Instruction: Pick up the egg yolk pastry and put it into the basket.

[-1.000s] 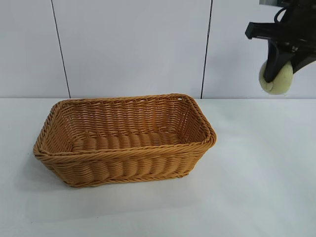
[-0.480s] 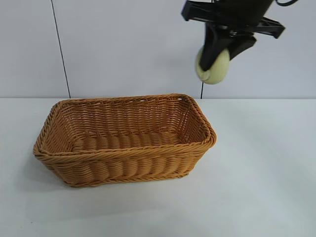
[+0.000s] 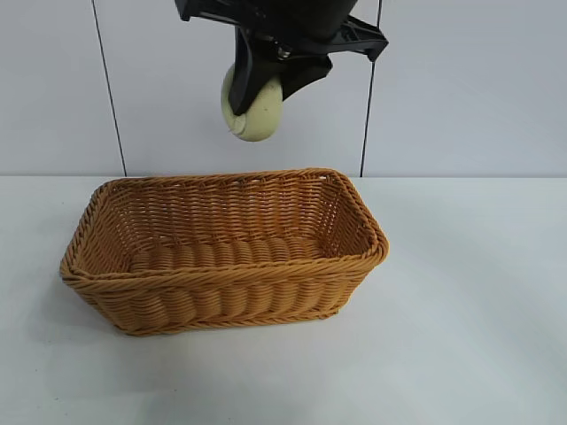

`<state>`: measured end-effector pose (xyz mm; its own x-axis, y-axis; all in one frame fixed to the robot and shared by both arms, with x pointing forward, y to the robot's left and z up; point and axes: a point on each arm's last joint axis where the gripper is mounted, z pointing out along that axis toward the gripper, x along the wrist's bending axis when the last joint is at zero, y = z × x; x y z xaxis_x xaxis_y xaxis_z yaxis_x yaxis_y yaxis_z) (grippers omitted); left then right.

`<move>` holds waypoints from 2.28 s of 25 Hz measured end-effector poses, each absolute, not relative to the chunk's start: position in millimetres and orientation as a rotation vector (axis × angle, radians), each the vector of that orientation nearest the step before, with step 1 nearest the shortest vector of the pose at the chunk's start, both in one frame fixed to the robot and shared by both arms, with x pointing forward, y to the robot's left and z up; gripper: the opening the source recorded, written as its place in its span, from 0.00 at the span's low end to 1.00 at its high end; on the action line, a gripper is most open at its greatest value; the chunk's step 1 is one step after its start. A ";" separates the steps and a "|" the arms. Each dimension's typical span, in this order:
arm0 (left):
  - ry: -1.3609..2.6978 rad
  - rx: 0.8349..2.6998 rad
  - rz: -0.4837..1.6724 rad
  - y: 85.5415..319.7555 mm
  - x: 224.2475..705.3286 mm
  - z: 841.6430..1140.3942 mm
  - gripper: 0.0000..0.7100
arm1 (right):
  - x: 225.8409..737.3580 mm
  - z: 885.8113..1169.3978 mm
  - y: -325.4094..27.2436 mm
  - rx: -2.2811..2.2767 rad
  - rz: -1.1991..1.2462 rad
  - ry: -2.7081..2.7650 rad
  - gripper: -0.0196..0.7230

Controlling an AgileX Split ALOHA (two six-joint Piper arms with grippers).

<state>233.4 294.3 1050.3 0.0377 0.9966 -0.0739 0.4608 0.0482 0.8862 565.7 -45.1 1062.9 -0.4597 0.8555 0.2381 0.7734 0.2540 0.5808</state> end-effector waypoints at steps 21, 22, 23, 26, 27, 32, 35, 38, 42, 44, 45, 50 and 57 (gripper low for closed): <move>1.535 1.524 0.856 294.3 233.4 1050.3 0.98 | 599.4 933.1 -15.5 1.640 0.794 2.451 0.76; 1.535 1.524 0.856 294.3 233.4 1050.3 0.98 | 598.9 933.6 -16.0 1.634 0.771 2.464 0.81; 1.535 1.524 0.856 294.3 233.4 1050.3 0.98 | 598.8 935.1 -16.3 1.628 0.742 2.479 0.84; 1.535 1.524 0.856 294.3 233.4 1050.3 0.98 | 601.7 951.1 -17.9 1.596 0.615 2.515 0.88; 1.535 1.524 0.856 294.3 233.4 1050.3 0.98 | 603.4 957.8 -18.6 1.582 0.578 2.519 0.88; 1.535 1.524 0.856 294.3 233.4 1050.3 0.98 | 614.0 1003.1 -27.6 1.591 0.445 2.518 0.89; 1.535 1.524 0.856 294.3 233.4 1050.3 0.98 | 623.5 1019.1 -44.8 1.637 0.391 2.501 0.89; 1.535 1.524 0.856 294.3 233.4 1050.3 0.98 | 633.6 1023.3 -63.9 1.686 0.357 2.471 0.89; 1.535 1.524 0.856 294.3 233.4 1050.3 0.98 | 651.1 1023.0 -98.2 1.767 0.331 2.409 0.89; 1.535 1.524 0.856 294.3 233.4 1050.3 0.98 | 661.4 1023.0 -120.9 1.808 0.317 2.362 0.89; 1.535 1.524 0.856 294.3 233.4 1050.3 0.98 | 666.7 1023.0 -133.9 1.834 0.306 2.332 0.89; 1.535 1.524 0.856 294.3 233.4 1050.3 0.98 | 688.2 1023.1 -206.7 1.975 0.253 2.161 0.89; 1.535 1.524 0.856 294.3 233.4 1050.3 0.98 | 697.2 1023.1 -275.9 2.121 0.225 1.998 0.89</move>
<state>233.4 294.3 1050.3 0.0377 0.9966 -0.0739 0.4608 0.0482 0.8862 697.2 -275.9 1023.1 0.0648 0.9972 -0.0379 0.9637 -0.0526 0.2616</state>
